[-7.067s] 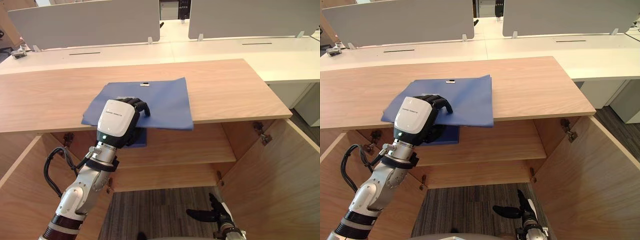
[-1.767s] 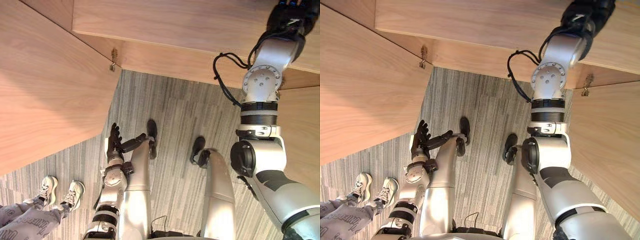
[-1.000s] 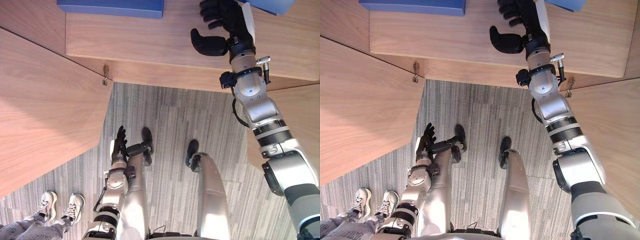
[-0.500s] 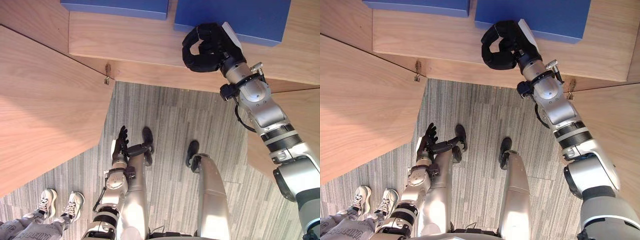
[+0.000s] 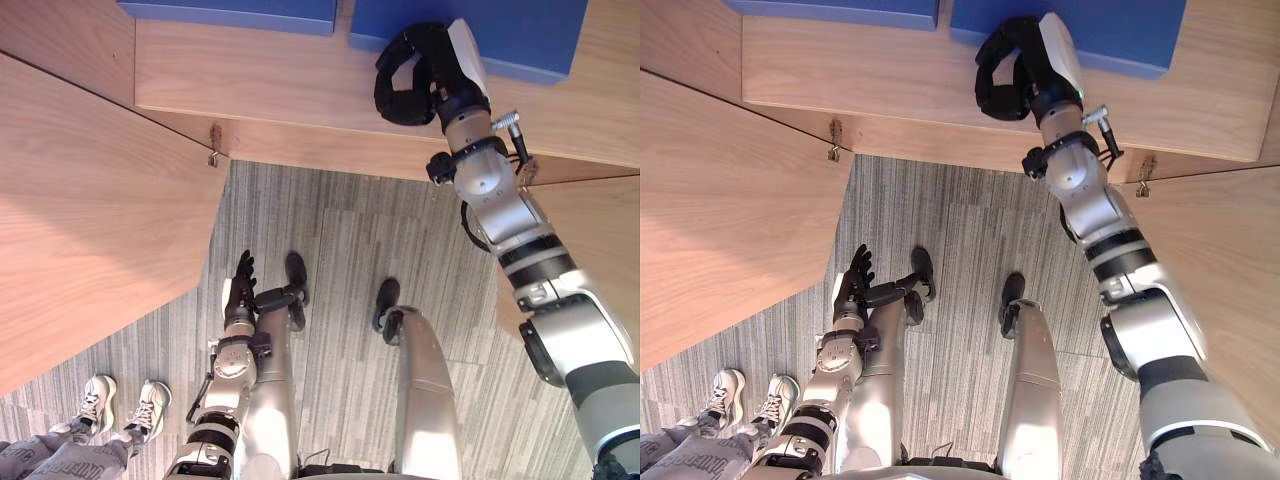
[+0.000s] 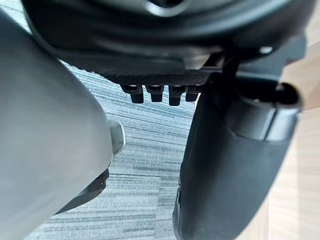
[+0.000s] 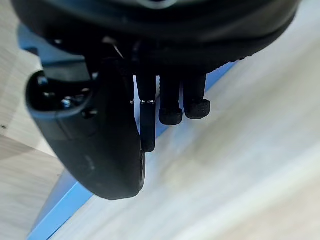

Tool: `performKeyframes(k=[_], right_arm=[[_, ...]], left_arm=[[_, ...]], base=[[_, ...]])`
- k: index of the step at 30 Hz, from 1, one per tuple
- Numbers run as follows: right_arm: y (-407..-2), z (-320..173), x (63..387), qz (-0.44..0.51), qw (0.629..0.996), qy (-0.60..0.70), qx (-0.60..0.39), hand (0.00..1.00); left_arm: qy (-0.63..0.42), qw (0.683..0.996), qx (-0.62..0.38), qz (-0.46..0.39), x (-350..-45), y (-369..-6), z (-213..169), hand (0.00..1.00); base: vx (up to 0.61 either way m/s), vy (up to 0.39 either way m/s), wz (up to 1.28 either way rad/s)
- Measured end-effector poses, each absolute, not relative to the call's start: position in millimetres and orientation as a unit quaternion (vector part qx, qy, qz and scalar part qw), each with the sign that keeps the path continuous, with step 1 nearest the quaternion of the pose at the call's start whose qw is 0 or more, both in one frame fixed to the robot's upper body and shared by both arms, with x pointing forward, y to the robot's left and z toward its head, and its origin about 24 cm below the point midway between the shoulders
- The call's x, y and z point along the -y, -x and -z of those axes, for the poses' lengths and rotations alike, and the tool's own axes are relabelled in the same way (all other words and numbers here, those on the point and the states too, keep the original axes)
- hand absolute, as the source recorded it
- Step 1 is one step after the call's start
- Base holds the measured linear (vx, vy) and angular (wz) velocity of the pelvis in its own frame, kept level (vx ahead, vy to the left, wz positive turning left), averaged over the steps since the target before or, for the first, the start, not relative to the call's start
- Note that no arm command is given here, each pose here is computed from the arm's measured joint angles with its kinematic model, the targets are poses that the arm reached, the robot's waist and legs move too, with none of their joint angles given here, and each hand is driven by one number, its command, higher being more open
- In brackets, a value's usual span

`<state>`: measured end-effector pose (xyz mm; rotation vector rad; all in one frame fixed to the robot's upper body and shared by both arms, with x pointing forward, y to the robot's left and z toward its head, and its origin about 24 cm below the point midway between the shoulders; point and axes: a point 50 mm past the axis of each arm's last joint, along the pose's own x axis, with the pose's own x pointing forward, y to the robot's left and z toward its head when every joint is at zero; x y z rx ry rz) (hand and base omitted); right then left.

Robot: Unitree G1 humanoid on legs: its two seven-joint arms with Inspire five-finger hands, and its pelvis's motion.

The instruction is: Walk over to the cabinet, pick up the folder, carry it to the office cabinet, place the folder inside the office cabinet, then close the office cabinet door

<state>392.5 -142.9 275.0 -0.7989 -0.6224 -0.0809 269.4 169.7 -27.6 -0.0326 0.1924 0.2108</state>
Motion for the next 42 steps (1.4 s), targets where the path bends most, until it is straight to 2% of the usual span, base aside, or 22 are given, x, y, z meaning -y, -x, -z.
performKeyframes(k=[7, 17, 20, 23, 26, 29, 30, 35, 37, 40, 42], right_arm=[[-399.8, -306.4, 117.8, 0.074, 0.859, 0.385, 0.328, 0.0], [-394.9, -315.4, 126.8, 0.116, 0.916, 0.22, 0.316, 0.0], [-369.6, -285.0, 128.7, 0.103, 0.92, 0.166, 0.339, 0.0], [-333.9, -223.4, 124.6, 0.071, 0.936, 0.118, 0.324, 0.0], [-296.0, -153.4, 116.7, 0.018, 0.961, 0.081, 0.263, 0.0], [-263.5, -79.0, 112.8, -0.028, 0.987, 0.072, 0.139, 0.0], [-254.0, -48.5, 111.2, -0.04, 0.994, 0.072, 0.076, 1.0], [-210.9, 57.2, 130.1, -0.01, 0.983, 0.083, -0.164, 1.0], [-181.0, 100.9, 150.4, 0.04, 0.956, 0.07, -0.283, 1.0], [-144.5, 131.3, 178.2, 0.119, 0.916, 0.044, -0.38, 1.0], [-128.6, 139.8, 189.3, 0.166, 0.896, 0.02, -0.411, 1.0]], left_arm=[[0.033, 0.989, -0.061, -0.128, -168.9, -278.3, 12.6, 1.0], [0.053, 0.988, -0.046, -0.137, -164.6, -284.4, 3.3, 1.0], [0.054, 0.986, -0.083, -0.135, -160.6, -279.6, 16.1, 1.0], [0.055, 0.979, -0.135, -0.14, -158.8, -260.0, 39.6, 1.0], [0.041, 0.972, -0.186, -0.141, -163.1, -234.1, 63.7, 1.0], [0.002, 0.961, -0.245, -0.125, -170.4, -213.7, 87.4, 1.0], [-0.008, 0.954, -0.274, -0.122, -173.6, -204.9, 97.2, 1.0], [-0.032, 0.934, -0.334, -0.119, -184.4, -175.3, 117.3, 1.0], [-0.033, 0.927, -0.351, -0.128, -188.6, -161.8, 123.0, 1.0], [-0.034, 0.917, -0.373, -0.135, -191.7, -150.1, 129.9, 1.0], [-0.035, 0.91, -0.389, -0.139, -193.5, -142.7, 134.6, 1.0]], base=[[-0.05, -0.014, 0.03], [-0.06, -0.018, 0.05], [0.05, -0.01, -0.07], [0.08, -0.018, -0.23], [0.15, -0.007, -0.32], [0.16, 0.006, -0.28], [0.2, 0.002, -0.32], [0.19, -0.004, -0.25], [0.12, 0.004, -0.47], [0.05, 0.022, -0.55], [0.0, 0.02, -0.47]])
